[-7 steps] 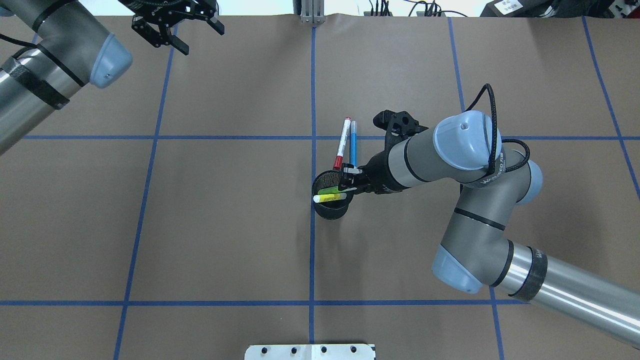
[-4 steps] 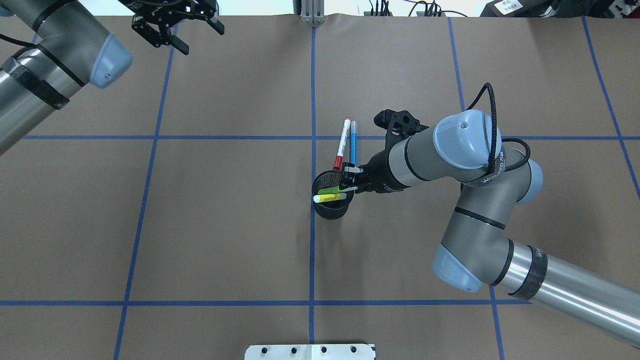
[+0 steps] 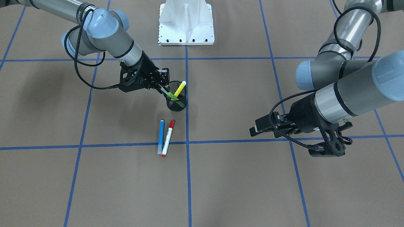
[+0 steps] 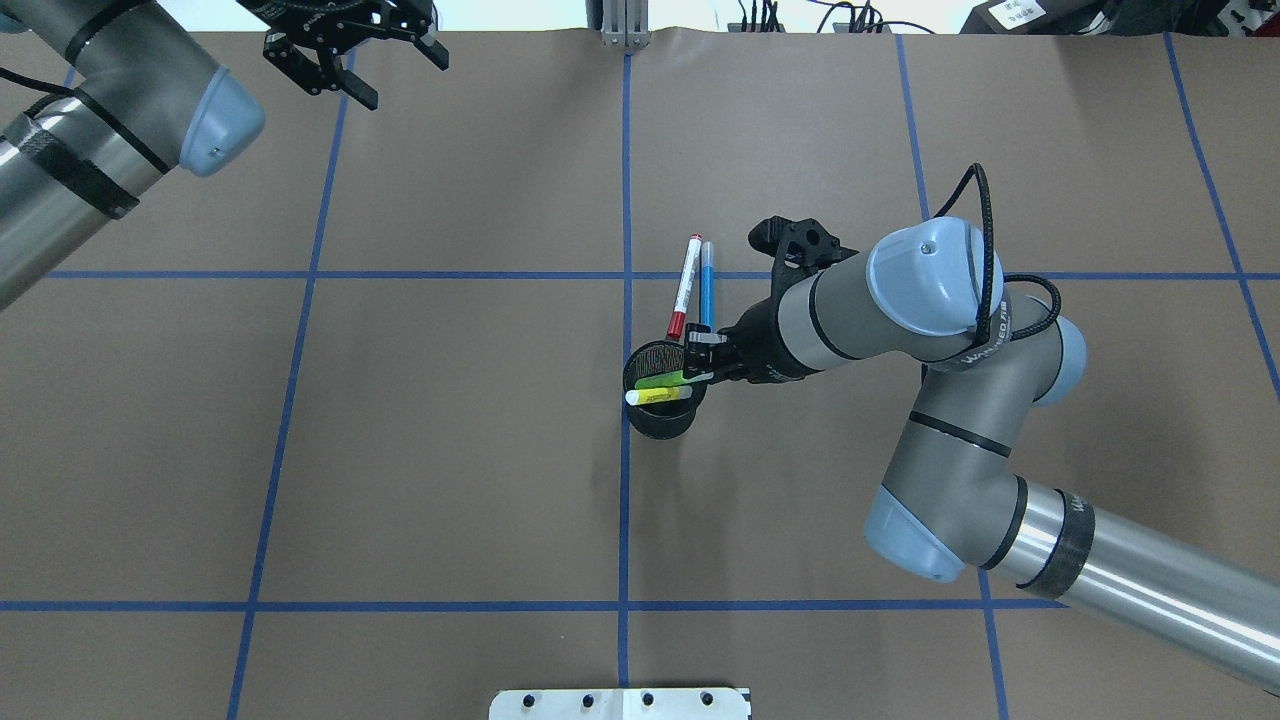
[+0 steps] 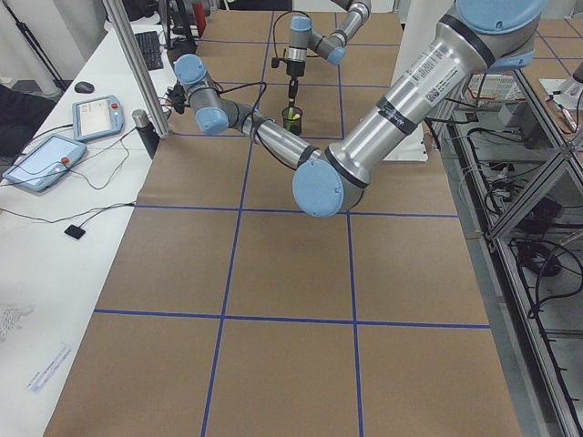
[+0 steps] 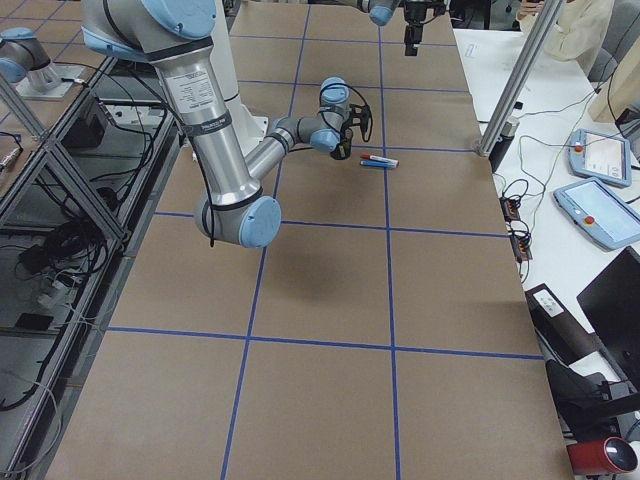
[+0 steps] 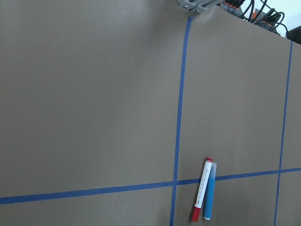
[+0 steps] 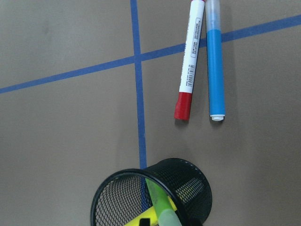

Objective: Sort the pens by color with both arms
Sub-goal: 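Lift the green highlighter out of the cup with the right gripper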

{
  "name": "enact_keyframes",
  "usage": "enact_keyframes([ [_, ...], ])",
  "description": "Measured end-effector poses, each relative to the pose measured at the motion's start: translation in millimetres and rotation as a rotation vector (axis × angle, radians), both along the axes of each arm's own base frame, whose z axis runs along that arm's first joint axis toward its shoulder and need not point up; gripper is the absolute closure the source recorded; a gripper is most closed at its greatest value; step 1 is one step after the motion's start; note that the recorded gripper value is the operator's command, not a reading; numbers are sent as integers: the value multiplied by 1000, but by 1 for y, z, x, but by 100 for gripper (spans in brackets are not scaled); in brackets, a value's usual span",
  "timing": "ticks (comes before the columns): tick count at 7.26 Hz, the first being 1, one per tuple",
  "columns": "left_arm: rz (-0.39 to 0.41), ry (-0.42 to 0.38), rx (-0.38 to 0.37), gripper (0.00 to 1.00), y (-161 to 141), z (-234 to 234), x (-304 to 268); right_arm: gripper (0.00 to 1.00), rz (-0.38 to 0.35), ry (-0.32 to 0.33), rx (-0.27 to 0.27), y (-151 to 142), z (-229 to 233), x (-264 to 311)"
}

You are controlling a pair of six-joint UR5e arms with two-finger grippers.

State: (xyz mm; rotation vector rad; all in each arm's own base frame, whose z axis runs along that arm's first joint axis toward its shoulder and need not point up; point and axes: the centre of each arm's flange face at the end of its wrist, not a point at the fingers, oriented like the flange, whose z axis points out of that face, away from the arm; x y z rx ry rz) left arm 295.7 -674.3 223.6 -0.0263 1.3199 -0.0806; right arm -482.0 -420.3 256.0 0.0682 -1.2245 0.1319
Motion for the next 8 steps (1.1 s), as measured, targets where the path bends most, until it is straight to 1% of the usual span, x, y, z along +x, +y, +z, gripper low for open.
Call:
enact_keyframes([
  [2,2,1,0,1,0,0,1,84,2,-1,-1,-1,0,1],
  [5,2,0,1,1,1,0,1,85,3,-11,-7,-9,-5,12],
  [7,-4,-6,4,1,1,0,6,85,-13,-34,-22,-20,-13,36],
  [8,-9,-11,7,1,2,1,10,89,-16,-38,-26,-21,-20,45],
])
